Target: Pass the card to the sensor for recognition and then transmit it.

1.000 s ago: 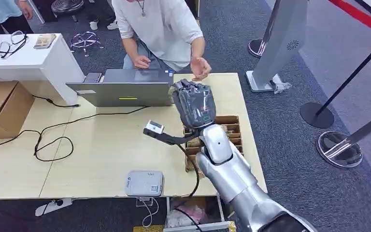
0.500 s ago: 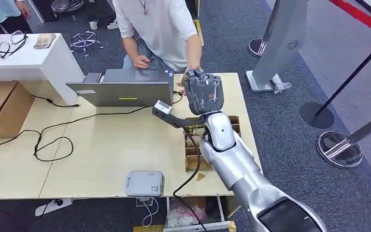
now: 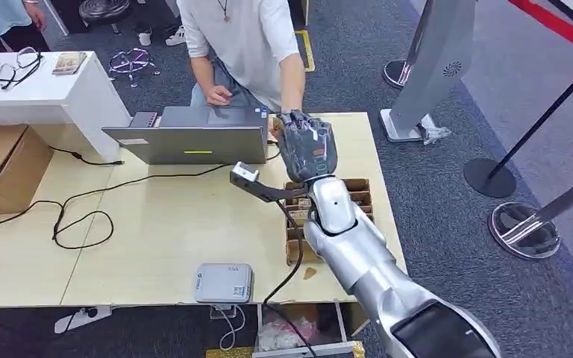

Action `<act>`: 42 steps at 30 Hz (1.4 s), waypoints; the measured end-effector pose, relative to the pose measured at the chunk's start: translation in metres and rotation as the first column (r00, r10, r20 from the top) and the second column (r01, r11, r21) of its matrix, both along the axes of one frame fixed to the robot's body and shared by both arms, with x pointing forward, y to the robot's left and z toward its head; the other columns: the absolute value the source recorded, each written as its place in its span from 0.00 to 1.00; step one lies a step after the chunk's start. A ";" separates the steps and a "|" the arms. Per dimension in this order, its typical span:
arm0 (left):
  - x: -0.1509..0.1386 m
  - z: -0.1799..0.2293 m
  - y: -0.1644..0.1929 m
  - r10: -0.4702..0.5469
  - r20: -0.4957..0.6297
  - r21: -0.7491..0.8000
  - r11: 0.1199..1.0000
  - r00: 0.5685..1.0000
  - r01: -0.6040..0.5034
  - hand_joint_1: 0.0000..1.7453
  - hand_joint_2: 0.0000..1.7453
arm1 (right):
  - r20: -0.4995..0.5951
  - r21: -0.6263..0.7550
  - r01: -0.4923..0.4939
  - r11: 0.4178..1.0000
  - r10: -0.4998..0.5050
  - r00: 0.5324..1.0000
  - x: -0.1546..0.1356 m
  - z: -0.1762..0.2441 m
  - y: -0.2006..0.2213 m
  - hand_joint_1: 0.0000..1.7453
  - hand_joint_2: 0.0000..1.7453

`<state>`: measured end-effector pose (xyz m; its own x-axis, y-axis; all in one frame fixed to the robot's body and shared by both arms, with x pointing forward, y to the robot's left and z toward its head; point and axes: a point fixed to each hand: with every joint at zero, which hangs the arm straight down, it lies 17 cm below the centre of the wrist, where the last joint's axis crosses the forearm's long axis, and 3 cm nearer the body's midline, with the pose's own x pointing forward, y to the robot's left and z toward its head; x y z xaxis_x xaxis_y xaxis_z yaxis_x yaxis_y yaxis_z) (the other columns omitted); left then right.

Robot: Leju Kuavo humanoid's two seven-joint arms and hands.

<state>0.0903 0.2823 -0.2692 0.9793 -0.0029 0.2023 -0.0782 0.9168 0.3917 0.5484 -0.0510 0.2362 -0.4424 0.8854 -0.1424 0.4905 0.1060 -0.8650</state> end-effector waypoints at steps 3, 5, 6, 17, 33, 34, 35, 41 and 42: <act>0.000 0.000 0.000 -0.002 0.000 0.000 1.000 1.000 0.002 0.00 0.00 | -0.012 -0.002 -0.002 1.000 0.002 1.000 0.000 -0.005 0.000 0.00 1.00; 0.000 0.000 0.000 -0.002 0.000 0.001 1.000 1.000 0.002 0.00 0.00 | -0.018 -0.005 -0.002 1.000 0.002 1.000 0.000 -0.007 0.000 0.00 0.00; 0.000 0.000 0.000 -0.003 0.000 0.001 1.000 1.000 0.003 0.00 0.00 | -0.018 -0.006 -0.002 1.000 0.002 1.000 0.000 -0.007 0.000 0.00 0.00; 0.007 0.001 -0.005 -0.090 0.007 0.000 0.996 0.996 0.090 0.00 0.00 | -0.023 0.078 -0.007 0.997 0.009 1.000 -0.014 -0.014 -0.020 0.00 0.00; 0.003 -0.001 0.004 -0.050 -0.004 -0.005 0.999 0.999 0.050 0.00 0.00 | -0.108 0.289 -0.145 0.946 0.183 0.977 -0.026 -0.016 -0.036 0.00 0.00; 0.003 -0.001 0.005 -0.040 -0.005 -0.004 0.999 0.999 0.040 0.00 0.00 | -0.148 0.286 -0.145 0.947 0.193 0.970 -0.025 -0.022 -0.031 0.00 0.00; 0.001 -0.001 0.005 -0.031 -0.007 -0.003 1.000 0.999 0.031 0.00 0.00 | -0.176 0.282 -0.148 0.948 0.203 0.963 -0.026 -0.026 -0.026 0.00 0.00; -0.003 -0.001 0.008 0.006 -0.015 0.002 1.000 1.000 -0.006 0.00 0.00 | -0.240 0.233 -0.189 0.954 0.245 0.940 -0.037 -0.042 -0.008 0.00 1.00; -0.004 -0.001 0.008 0.012 -0.015 0.001 1.000 1.000 -0.012 0.00 0.00 | -0.247 0.232 -0.189 0.954 0.246 0.937 -0.039 -0.045 -0.008 0.00 1.00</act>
<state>0.0864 0.2903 -0.2705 0.9823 0.0087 0.1872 -0.0831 0.9154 0.3939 0.5097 -0.0586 0.1912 -0.6240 0.7603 0.1804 0.1867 0.3692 -0.9104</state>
